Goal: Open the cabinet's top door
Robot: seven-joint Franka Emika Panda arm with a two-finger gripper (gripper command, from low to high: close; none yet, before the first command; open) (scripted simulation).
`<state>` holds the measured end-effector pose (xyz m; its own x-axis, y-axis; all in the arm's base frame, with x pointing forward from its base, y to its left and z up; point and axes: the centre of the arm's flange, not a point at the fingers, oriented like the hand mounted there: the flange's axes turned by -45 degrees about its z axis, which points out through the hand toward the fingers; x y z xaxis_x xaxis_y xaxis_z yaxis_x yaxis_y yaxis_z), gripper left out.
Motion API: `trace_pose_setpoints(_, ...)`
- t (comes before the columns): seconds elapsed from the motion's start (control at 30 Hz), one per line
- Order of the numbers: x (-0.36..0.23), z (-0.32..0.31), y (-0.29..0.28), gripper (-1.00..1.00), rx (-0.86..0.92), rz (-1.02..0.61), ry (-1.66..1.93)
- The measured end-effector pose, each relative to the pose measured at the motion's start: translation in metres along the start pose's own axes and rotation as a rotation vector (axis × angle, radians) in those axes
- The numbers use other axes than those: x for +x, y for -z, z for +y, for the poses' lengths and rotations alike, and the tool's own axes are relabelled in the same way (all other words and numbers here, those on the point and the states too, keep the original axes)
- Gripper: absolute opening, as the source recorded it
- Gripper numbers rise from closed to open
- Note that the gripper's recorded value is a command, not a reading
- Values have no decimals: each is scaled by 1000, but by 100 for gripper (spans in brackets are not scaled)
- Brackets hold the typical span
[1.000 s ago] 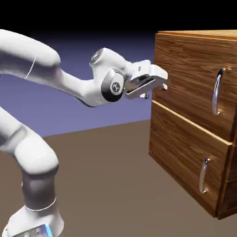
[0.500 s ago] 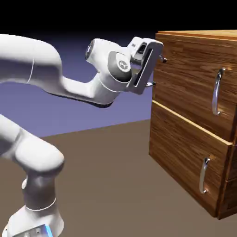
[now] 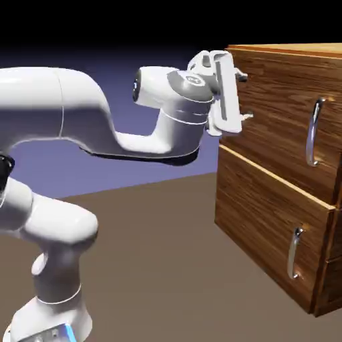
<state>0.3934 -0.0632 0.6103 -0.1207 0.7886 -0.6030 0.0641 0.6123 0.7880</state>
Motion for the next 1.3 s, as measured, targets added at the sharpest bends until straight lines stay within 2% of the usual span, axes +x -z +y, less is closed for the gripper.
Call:
trace_pose_setpoints(0.67, -35, -125, -67, 0, -40, -123, 900)
trace_pose_setpoints(0.73, -35, -127, -69, 0, -40, -125, 915)
trace_pose_setpoints(0.9, -40, -123, -118, 0, -40, -124, 915)
trace_pose_setpoints(0.93, -40, -123, -118, -100, -40, -124, 915)
trace_pose_setpoints(1.3, -18, -115, -63, -100, 72, -180, 907)
